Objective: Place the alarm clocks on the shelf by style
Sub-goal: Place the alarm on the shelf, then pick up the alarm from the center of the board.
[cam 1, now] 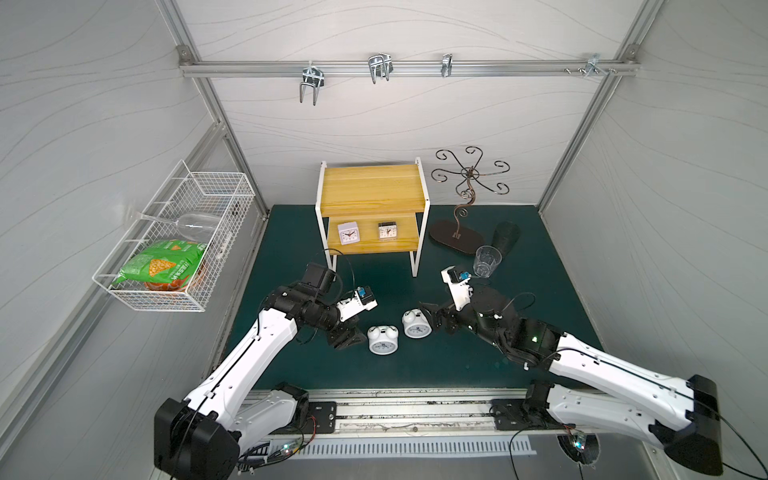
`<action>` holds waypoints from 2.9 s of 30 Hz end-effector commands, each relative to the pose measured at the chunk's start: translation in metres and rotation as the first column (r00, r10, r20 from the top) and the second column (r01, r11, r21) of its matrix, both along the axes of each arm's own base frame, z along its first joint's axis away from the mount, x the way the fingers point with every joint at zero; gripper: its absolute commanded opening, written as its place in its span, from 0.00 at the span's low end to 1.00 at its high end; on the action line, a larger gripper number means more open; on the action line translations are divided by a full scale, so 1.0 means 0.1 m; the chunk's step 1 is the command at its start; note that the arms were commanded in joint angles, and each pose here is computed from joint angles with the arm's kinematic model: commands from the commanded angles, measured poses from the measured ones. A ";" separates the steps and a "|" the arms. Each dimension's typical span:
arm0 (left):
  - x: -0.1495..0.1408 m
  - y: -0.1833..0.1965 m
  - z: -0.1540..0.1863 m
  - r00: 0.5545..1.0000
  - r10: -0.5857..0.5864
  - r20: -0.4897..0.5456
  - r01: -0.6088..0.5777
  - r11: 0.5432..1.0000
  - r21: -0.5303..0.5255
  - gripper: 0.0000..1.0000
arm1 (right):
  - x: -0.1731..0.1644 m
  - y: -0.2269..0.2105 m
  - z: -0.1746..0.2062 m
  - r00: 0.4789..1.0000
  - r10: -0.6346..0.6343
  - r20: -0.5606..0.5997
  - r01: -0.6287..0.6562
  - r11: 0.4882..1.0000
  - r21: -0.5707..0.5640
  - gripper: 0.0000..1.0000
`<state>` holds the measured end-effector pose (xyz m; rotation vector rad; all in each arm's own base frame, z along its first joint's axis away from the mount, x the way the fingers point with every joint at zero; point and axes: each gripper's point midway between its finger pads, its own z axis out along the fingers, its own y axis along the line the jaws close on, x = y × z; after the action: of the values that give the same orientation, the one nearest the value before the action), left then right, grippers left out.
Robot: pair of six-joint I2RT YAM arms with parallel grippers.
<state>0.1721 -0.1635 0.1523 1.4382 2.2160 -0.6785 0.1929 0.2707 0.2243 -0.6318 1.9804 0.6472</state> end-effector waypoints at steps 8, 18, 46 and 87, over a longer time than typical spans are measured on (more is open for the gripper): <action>0.12 -0.09 -0.01 0.996 -0.012 0.086 0.009 0.999 0.033 0.66 | -0.51 0.21 -0.56 0.996 -0.064 -0.065 0.064 0.998 -0.007 0.99; 0.21 -0.14 0.14 0.991 0.069 0.119 -0.065 0.997 -0.037 0.66 | -0.90 0.63 -0.81 0.973 -0.230 -0.010 0.230 0.973 -0.004 0.99; 0.22 -0.08 0.17 0.977 0.154 0.149 -0.146 0.987 -0.065 0.66 | -0.83 1.25 -1.38 0.933 -0.345 0.105 0.351 0.935 -0.041 0.99; 0.20 -0.06 0.14 0.976 0.157 0.154 -0.149 0.987 -0.063 0.66 | -0.37 1.46 -1.67 0.921 -0.353 0.164 0.368 0.927 -0.067 0.98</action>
<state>0.1875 -0.1680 0.1606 1.2423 2.1787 -0.5577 0.1535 0.4172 0.0619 -0.3338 1.9354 0.2863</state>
